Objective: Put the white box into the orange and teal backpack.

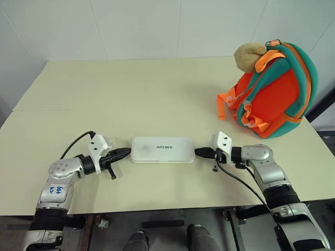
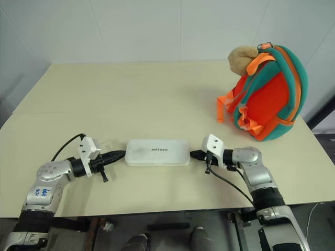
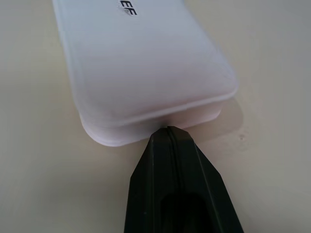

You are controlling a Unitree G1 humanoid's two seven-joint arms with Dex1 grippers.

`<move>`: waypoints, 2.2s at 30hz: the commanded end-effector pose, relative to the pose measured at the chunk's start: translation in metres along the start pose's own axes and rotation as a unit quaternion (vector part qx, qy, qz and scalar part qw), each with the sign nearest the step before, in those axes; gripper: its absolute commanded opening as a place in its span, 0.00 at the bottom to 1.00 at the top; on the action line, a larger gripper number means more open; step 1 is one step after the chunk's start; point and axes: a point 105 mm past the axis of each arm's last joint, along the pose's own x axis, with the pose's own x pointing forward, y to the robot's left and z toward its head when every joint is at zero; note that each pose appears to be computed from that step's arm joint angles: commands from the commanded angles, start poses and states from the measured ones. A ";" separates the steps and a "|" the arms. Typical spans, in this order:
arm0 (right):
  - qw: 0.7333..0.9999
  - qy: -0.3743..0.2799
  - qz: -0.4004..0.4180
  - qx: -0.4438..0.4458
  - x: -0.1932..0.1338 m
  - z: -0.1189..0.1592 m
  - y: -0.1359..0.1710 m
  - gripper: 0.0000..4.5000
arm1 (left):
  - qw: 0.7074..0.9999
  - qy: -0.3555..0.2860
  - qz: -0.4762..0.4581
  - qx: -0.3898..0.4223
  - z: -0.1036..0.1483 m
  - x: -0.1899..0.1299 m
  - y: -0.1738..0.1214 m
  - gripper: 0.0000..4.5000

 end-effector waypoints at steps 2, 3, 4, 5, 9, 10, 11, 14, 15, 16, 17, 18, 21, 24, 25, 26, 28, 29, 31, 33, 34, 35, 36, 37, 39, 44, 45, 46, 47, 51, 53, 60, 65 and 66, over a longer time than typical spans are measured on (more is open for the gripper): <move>0.999 -0.027 0.006 -0.015 0.003 0.014 0.003 0.00 | 0.999 -0.015 -0.026 0.013 0.012 0.003 -0.014 0.02; 1.000 -0.027 0.005 -0.014 0.003 0.014 0.002 0.00 | 1.000 -0.011 -0.020 0.014 0.010 0.002 -0.012 0.02; 1.000 -0.027 0.005 -0.014 0.003 0.014 0.002 0.00 | 1.000 -0.009 -0.015 0.015 0.009 0.002 -0.011 0.02; 1.000 -0.027 0.006 -0.014 0.003 0.014 0.003 0.00 | 1.000 -0.006 -0.008 0.016 0.008 0.001 -0.009 0.02; 1.000 -0.009 0.008 0.010 -0.001 0.010 0.001 0.00 | 1.000 -0.003 0.014 0.011 0.005 -0.001 -0.001 0.02; 1.000 -0.002 -0.002 0.012 -0.003 0.008 -0.003 0.04 | 1.000 -0.003 0.017 0.007 0.005 -0.002 0.001 0.01; 1.000 0.003 -0.012 0.009 -0.004 0.007 -0.008 0.08 | 1.000 0.002 0.024 0.006 0.004 -0.003 0.004 0.01; 1.000 0.013 -0.021 0.005 -0.012 0.008 -0.017 0.26 | 0.999 0.016 0.041 0.003 0.000 -0.008 0.012 0.10; 1.000 0.020 -0.020 0.000 -0.016 0.008 -0.019 0.33 | 0.999 0.019 0.050 0.000 0.000 -0.010 0.016 0.14; 0.999 0.025 -0.019 -0.004 -0.019 0.008 -0.020 0.41 | 0.998 0.021 0.057 -0.002 0.000 -0.012 0.019 0.21; 0.999 0.027 -0.023 -0.007 -0.023 0.008 -0.022 0.48 | 0.998 0.024 0.060 -0.008 -0.001 -0.013 0.021 0.27; 0.999 0.026 -0.024 -0.001 -0.027 0.007 -0.024 0.55 | 0.998 0.029 0.056 -0.013 -0.002 -0.015 0.020 0.33; 0.998 0.045 -0.048 -0.011 -0.048 0.002 -0.035 0.77 | 0.996 0.047 0.060 -0.050 -0.004 -0.030 0.027 0.53; 0.997 0.050 -0.060 0.011 -0.066 0.004 -0.043 0.98 | 0.991 0.041 0.066 -0.106 0.000 -0.046 0.037 0.71; 0.997 0.041 -0.061 0.033 -0.069 0.011 -0.046 1.00 | 0.990 0.032 0.060 -0.125 0.005 -0.048 0.039 0.78; 0.997 0.033 -0.056 0.051 -0.071 0.018 -0.048 1.00 | 0.988 0.021 0.043 -0.144 0.012 -0.050 0.038 0.85; 0.995 0.025 -0.038 0.089 -0.071 0.029 -0.046 1.00 | 0.982 0.004 0.008 -0.189 0.025 -0.050 0.034 0.98; 0.994 0.021 -0.025 0.107 -0.070 0.037 -0.044 1.00 | 0.975 0.001 -0.013 -0.221 0.031 -0.048 0.031 0.99; 0.988 0.013 0.007 0.152 -0.064 0.053 -0.036 1.00 | 0.964 -0.011 -0.031 -0.264 0.040 -0.043 0.034 0.99; 0.985 0.017 0.022 0.170 -0.059 0.060 -0.029 1.00 | 0.953 -0.029 -0.030 -0.299 0.046 -0.038 0.040 0.99; 0.984 0.025 0.022 0.175 -0.056 0.059 -0.026 1.00 | 0.948 -0.028 -0.028 -0.316 0.045 -0.035 0.043 0.99; 0.982 0.030 0.024 0.186 -0.053 0.058 -0.024 1.00 | 0.939 -0.026 -0.047 -0.340 0.045 -0.031 0.039 0.99; 0.979 0.033 0.032 0.198 -0.050 0.059 -0.019 1.00 | 0.918 -0.025 -0.079 -0.387 0.046 -0.029 0.033 0.99; 0.977 0.034 0.042 0.207 -0.048 0.061 -0.014 1.00 | 0.909 -0.015 -0.087 -0.408 0.043 -0.025 0.030 0.99; 0.973 0.033 0.055 0.221 -0.044 0.064 -0.007 1.00 | 0.898 0.012 -0.090 -0.430 0.036 -0.019 0.026 0.99; 0.968 0.049 0.078 0.233 -0.037 0.061 0.006 1.00 | 0.875 0.071 -0.114 -0.465 0.024 -0.015 0.011 0.99; 0.968 0.050 0.078 0.235 -0.036 0.060 0.007 1.00 | 0.872 0.077 -0.113 -0.470 0.022 -0.016 0.011 0.99; 0.966 0.053 0.077 0.240 -0.033 0.058 0.008 1.00 | 0.864 0.080 -0.119 -0.482 0.022 -0.016 0.008 0.99; 0.966 0.055 0.077 0.242 -0.032 0.057 0.009 1.00 | 0.858 0.082 -0.123 -0.492 0.022 -0.017 0.006 0.99; 0.959 0.060 0.098 0.261 -0.024 0.052 0.022 1.00 | 0.848 0.101 -0.125 -0.505 0.016 -0.017 0.000 0.99; 0.957 0.065 0.105 0.263 -0.021 0.048 0.028 1.00 | 0.846 0.101 -0.126 -0.508 0.015 -0.015 -0.002 0.99; 0.955 0.054 0.109 0.272 -0.006 0.043 0.026 1.00 | 0.833 0.100 -0.124 -0.529 0.005 -0.008 -0.006 0.99; 0.960 0.046 0.115 0.251 0.008 0.041 0.023 1.00 | 0.824 0.098 -0.129 -0.543 -0.003 0.002 -0.010 0.99; 0.961 0.048 0.117 0.246 0.009 0.039 0.023 1.00 | 0.823 0.097 -0.127 -0.546 -0.004 0.004 -0.010 0.99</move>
